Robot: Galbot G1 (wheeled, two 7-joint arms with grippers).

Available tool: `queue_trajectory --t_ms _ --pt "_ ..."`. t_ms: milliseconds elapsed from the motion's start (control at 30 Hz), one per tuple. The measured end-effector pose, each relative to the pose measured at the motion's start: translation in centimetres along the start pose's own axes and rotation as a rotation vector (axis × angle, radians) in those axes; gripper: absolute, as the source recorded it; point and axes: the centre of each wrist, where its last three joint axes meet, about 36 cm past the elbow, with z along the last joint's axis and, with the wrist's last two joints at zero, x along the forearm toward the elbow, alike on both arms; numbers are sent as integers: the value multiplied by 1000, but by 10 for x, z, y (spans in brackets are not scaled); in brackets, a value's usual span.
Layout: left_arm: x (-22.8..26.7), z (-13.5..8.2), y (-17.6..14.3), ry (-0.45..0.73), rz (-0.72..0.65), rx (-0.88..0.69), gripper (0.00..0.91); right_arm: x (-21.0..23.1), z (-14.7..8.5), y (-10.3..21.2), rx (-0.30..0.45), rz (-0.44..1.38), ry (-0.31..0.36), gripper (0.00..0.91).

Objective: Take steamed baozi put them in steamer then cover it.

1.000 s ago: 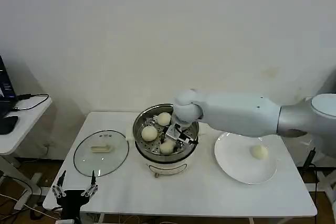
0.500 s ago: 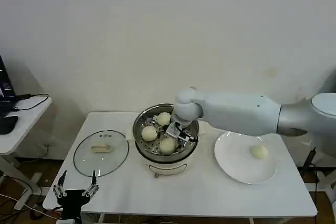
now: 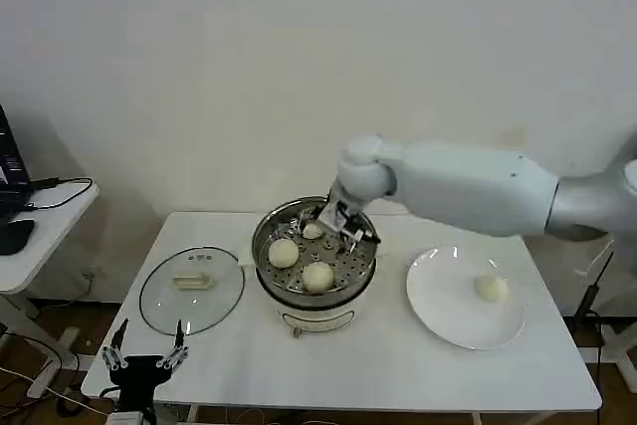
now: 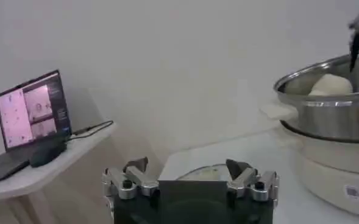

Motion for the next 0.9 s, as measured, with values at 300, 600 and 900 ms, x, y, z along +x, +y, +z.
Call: queue_trajectory --t_ms 300,600,900 --pt "-7 -1 -2 -11 26 -5 907 58 52 51 -224 28 106 907" --pt "-13 -2 -7 -31 55 -11 907 83 98 175 -478 -4 193 907" --pt "-12 2 -7 -22 56 -20 907 69 119 275 -644 -62 248 907"
